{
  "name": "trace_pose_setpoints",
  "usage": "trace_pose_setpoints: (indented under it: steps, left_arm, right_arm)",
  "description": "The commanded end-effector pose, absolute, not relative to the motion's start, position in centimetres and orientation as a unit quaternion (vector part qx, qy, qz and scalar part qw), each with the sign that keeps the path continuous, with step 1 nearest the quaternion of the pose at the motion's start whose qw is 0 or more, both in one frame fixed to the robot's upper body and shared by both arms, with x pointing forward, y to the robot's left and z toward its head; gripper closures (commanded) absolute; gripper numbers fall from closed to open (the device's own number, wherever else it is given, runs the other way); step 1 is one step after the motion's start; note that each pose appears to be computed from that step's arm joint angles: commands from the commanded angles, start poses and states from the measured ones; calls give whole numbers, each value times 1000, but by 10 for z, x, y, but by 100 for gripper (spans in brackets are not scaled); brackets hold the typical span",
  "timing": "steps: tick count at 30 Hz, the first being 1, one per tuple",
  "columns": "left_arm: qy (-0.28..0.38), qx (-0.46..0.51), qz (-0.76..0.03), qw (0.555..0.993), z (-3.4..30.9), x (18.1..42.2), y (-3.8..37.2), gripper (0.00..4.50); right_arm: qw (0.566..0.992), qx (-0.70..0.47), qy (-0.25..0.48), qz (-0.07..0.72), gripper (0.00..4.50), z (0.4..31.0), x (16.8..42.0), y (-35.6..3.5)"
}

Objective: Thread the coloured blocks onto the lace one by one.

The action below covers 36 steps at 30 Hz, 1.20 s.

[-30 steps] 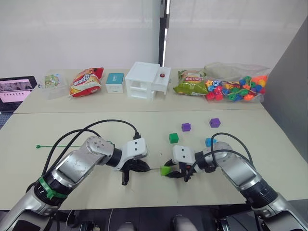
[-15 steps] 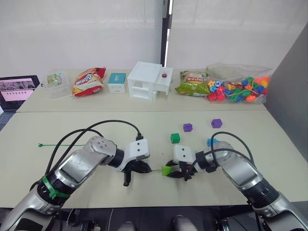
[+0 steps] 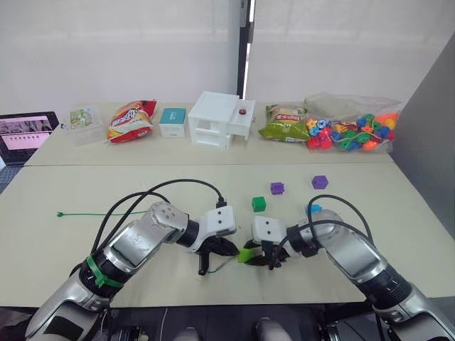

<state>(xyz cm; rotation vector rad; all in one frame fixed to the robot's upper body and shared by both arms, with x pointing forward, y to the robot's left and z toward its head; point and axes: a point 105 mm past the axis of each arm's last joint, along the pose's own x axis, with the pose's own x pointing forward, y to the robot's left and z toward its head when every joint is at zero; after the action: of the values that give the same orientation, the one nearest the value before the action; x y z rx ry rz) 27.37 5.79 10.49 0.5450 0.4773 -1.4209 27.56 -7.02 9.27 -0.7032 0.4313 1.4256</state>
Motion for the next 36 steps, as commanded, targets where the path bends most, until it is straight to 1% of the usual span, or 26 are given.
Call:
trace_pose_setpoints:
  steps: [1, 4, 6, 7, 9, 14, 17, 19, 20, 22, 26, 29, 33, 36]
  left_arm:
    - [208, 251, -632, 703, 98, 275, 63, 450]
    - [193, 240, -625, 718, 102, 280, 63, 450]
    - [164, 220, -617, 737, 113, 286, 59, 450]
    - [159, 210, -615, 743, 116, 288, 59, 398]
    - [158, 202, -618, 743, 119, 285, 62, 340]
    - [159, 189, -609, 754, 133, 287, 76, 172]
    - [165, 183, -600, 761, 134, 282, 86, 75]
    - [166, 180, -593, 767, 132, 275, 92, 10]
    - [166, 184, -586, 772, 130, 271, 96, 3]
    - [167, 190, -565, 786, 122, 264, 103, 3]
    - [163, 173, -548, 802, 113, 250, 103, 3]
    - [172, 190, -533, 807, 93, 243, 100, 3]
    - [178, 168, -518, 819, 82, 242, 92, 3]
    - [190, 188, -513, 816, 70, 242, 91, 3]
  right_arm:
    - [673, -310, 192, 643, 319, 88, 268, -64]
    - [675, -309, 194, 641, 319, 88, 267, -65]
    - [676, -309, 194, 640, 319, 87, 267, -66]
    - [676, -308, 195, 640, 319, 86, 267, -65]
    - [676, -307, 195, 641, 319, 86, 265, -64]
    - [677, -305, 197, 640, 319, 84, 264, -65]
    - [680, -306, 199, 636, 319, 84, 265, -66]
    - [681, -306, 199, 635, 319, 84, 265, -66]
    - [681, -305, 199, 635, 319, 85, 265, -66]
    - [682, -304, 199, 634, 319, 86, 265, -66]
    - [682, -300, 199, 636, 319, 86, 262, -66]
    - [682, -298, 200, 637, 319, 87, 262, -64]
    - [682, -298, 203, 636, 319, 88, 262, -64]
    - [680, -300, 206, 636, 319, 88, 261, -66]
